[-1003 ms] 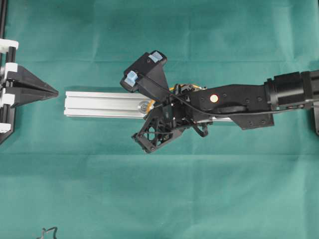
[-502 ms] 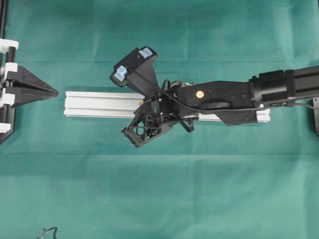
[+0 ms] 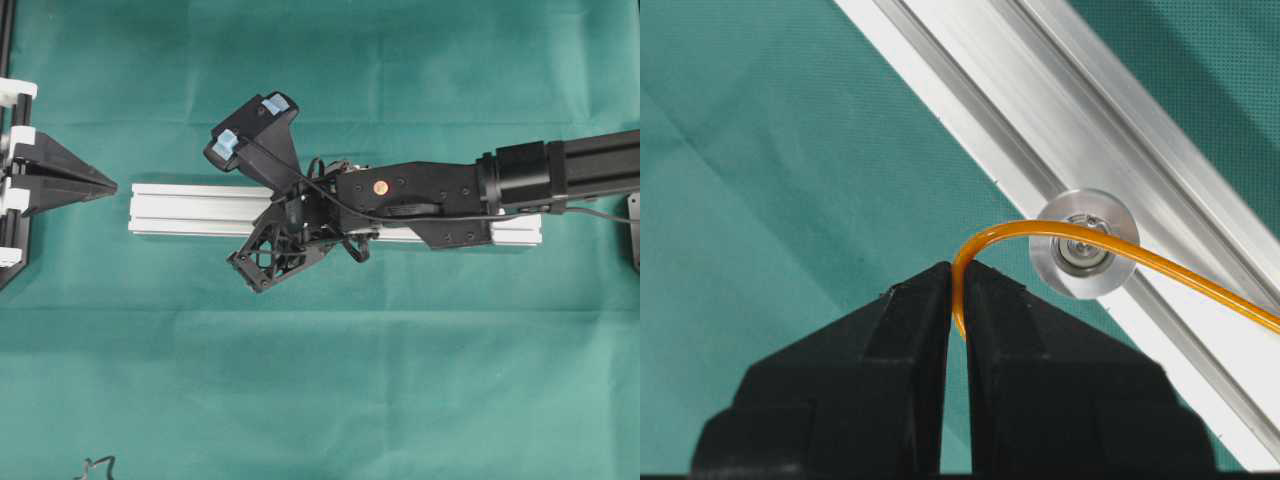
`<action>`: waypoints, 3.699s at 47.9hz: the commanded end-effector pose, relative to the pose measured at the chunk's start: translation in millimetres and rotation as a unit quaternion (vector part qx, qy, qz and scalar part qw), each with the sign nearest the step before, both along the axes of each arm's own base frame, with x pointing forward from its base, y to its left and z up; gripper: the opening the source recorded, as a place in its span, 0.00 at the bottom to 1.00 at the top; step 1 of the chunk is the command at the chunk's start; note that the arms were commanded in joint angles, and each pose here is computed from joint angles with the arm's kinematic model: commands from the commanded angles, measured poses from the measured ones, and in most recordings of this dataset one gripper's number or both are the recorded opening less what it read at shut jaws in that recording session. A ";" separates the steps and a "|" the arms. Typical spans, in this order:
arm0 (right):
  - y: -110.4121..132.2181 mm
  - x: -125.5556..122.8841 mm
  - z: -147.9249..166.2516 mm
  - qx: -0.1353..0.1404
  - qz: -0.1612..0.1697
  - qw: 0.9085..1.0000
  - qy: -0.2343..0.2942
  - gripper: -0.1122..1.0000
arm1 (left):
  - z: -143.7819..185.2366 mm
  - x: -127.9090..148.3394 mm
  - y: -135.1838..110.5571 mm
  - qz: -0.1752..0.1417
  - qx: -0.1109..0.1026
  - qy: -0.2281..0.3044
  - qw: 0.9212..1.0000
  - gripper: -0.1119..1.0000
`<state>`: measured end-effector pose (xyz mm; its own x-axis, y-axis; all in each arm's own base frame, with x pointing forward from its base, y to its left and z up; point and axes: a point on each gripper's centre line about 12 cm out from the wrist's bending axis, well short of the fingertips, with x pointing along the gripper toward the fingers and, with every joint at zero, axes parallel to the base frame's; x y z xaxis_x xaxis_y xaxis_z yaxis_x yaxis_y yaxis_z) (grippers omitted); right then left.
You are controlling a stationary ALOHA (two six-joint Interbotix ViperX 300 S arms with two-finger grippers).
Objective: Hook the rubber onto the shaft.
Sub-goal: 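Swing the band over the right knob toward the left knob, then lower the band's far end around the left knob and open the gripper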
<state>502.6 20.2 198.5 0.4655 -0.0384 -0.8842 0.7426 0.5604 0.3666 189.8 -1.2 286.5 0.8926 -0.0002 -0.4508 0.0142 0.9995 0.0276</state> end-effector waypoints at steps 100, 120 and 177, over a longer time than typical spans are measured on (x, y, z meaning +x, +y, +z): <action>-3.3 13.6 -10.8 -0.006 0.001 1.000 -0.015 0.16 | 12.1 2.6 -0.2 0.000 0.000 -0.015 1.000 0.10; 2.8 3.2 -8.6 -0.008 0.005 1.000 0.012 0.16 | 12.1 2.6 -0.2 0.000 0.000 -0.015 1.000 0.10; 9.3 -53.7 -3.6 -0.012 0.020 0.999 0.039 0.16 | 12.1 2.6 -0.2 0.000 0.000 -0.015 1.000 0.10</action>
<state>451.8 27.2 171.0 0.3433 -0.0479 -0.9380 0.7668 0.5910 0.2505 190.1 -0.9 286.2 0.8919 0.0012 -0.4522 0.0113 0.9996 0.0249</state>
